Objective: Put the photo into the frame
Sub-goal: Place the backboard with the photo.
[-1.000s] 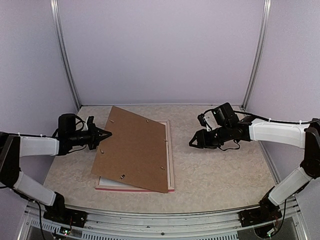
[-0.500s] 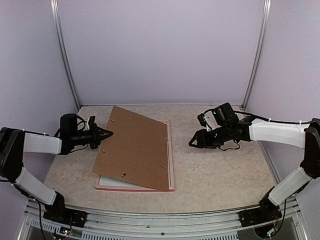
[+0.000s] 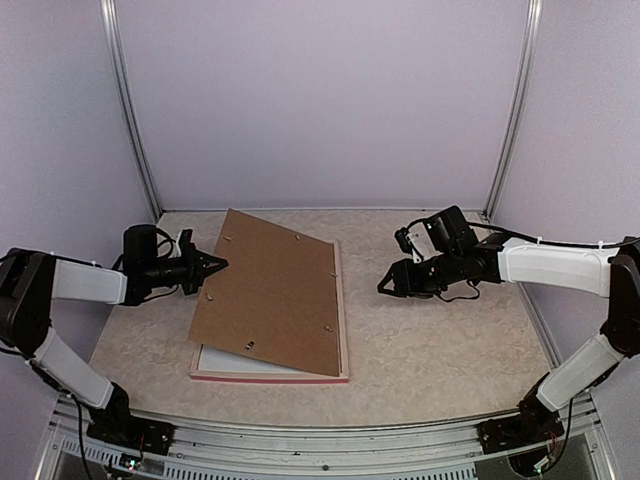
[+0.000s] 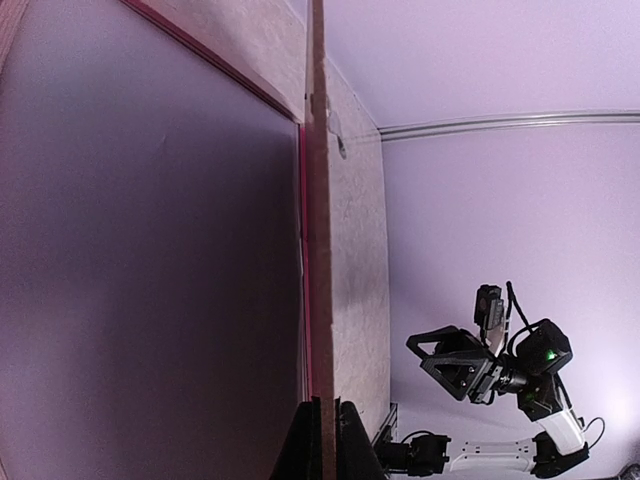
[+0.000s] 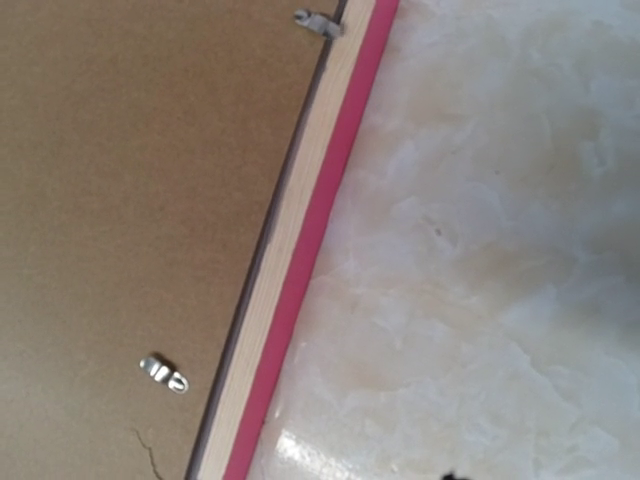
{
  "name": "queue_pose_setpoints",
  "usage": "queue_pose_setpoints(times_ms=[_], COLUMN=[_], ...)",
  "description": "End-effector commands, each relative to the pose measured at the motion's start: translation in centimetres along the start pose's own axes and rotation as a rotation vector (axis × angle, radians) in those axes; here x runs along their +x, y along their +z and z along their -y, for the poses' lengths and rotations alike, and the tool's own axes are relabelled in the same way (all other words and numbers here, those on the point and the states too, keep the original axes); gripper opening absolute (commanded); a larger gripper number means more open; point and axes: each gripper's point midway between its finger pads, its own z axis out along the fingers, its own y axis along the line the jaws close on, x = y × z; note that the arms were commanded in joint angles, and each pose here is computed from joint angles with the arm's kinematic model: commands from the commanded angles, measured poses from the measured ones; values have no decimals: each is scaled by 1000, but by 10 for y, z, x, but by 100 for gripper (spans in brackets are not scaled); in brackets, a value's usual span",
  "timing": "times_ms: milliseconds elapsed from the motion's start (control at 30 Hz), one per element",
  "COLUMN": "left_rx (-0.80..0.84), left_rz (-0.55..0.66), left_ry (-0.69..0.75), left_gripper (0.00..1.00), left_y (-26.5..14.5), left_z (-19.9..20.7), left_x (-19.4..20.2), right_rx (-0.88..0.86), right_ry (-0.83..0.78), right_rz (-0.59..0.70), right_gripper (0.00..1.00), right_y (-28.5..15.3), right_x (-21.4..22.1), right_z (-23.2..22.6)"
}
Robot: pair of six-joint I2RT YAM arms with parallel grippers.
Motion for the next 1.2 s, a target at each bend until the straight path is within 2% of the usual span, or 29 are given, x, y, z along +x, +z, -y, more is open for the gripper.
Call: queue_pose_setpoints(times_ms=[0, 933, 1167], left_rx=[85, 4, -23], left_rz=[17, 2, -14], left_ry=[66, 75, 64], left_gripper=[0, 0, 3], left_y=[1, 11, 12], left_z=[29, 3, -6], left_x=[-16, -18, -12], right_rx=[2, -6, -4], right_ry=[9, 20, 22], right_rz=[-6, -12, -17], right_gripper=[50, 50, 50], right_y=[3, 5, 7], right_x=[2, 5, 6], right_z=[5, 5, 6])
